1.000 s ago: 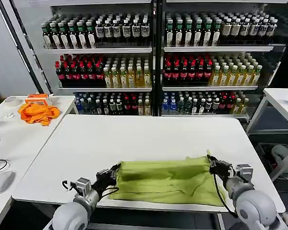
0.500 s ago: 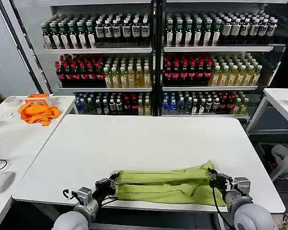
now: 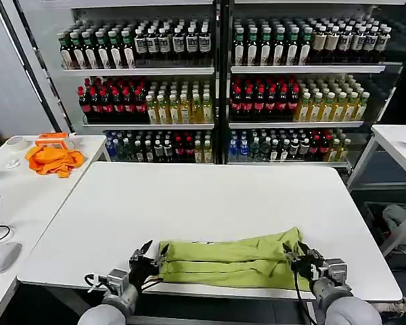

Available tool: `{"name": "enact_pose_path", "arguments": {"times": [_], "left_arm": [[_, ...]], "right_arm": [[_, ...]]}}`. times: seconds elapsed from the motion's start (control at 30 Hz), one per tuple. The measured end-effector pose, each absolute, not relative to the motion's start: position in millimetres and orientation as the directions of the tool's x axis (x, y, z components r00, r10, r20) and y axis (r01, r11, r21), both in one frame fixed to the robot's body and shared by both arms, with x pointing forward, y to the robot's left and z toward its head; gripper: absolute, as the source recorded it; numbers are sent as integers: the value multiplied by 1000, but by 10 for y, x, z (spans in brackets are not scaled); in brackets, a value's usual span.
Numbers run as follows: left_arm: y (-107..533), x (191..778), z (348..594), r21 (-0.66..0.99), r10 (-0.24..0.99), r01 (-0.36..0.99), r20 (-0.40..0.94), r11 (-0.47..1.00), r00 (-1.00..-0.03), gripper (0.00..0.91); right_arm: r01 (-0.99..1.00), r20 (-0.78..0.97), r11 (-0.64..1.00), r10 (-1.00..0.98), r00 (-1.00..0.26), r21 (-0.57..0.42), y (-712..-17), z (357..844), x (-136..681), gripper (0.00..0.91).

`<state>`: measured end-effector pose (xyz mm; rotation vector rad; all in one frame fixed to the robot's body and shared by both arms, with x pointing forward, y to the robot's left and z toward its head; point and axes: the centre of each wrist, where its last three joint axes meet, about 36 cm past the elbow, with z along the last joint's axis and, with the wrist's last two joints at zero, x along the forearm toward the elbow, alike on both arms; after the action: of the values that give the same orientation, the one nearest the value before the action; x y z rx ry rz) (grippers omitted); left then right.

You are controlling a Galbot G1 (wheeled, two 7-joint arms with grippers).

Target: Fold and organize the clothes.

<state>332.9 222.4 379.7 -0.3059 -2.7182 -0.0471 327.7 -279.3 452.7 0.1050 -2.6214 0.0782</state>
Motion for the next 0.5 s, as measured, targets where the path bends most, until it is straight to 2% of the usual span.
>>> {"name": "enact_pose_path", "arguments": {"times": [0.2, 0.23, 0.27, 0.3, 0.33, 0.4, 0.5], "left_arm": [[2064, 3248, 3707, -42, 173, 170, 406, 984, -897, 907], [2029, 3242, 3693, -50, 169, 163, 407, 985, -898, 796], [1998, 3236, 3681, -57, 168, 158, 408, 986, -897, 645], [1971, 3231, 3668, -63, 166, 153, 408, 986, -898, 453], [1943, 3224, 3648, -67, 161, 147, 409, 987, -898, 121], [1894, 3202, 3611, -75, 156, 137, 413, 988, -897, 20], [1836, 3163, 3566, -85, 150, 126, 414, 988, -898, 10]], "right_arm": [[-85, 499, 996, -55, -865, -38, -2768, 4507, 3226, 907], [-85, 500, 996, -55, -864, -38, -2761, 4501, 3220, 907], [-84, 501, 996, -53, -864, -40, -2751, 4497, 3215, 907], [-85, 500, 996, -54, -864, -39, -2739, 4497, 3207, 907], [-86, 500, 996, -55, -864, -38, -2728, 4496, 3200, 907], [-85, 500, 996, -55, -864, -37, -2714, 4497, 3189, 907], [-83, 501, 996, -53, -864, -39, -2709, 4495, 3177, 907]]}}
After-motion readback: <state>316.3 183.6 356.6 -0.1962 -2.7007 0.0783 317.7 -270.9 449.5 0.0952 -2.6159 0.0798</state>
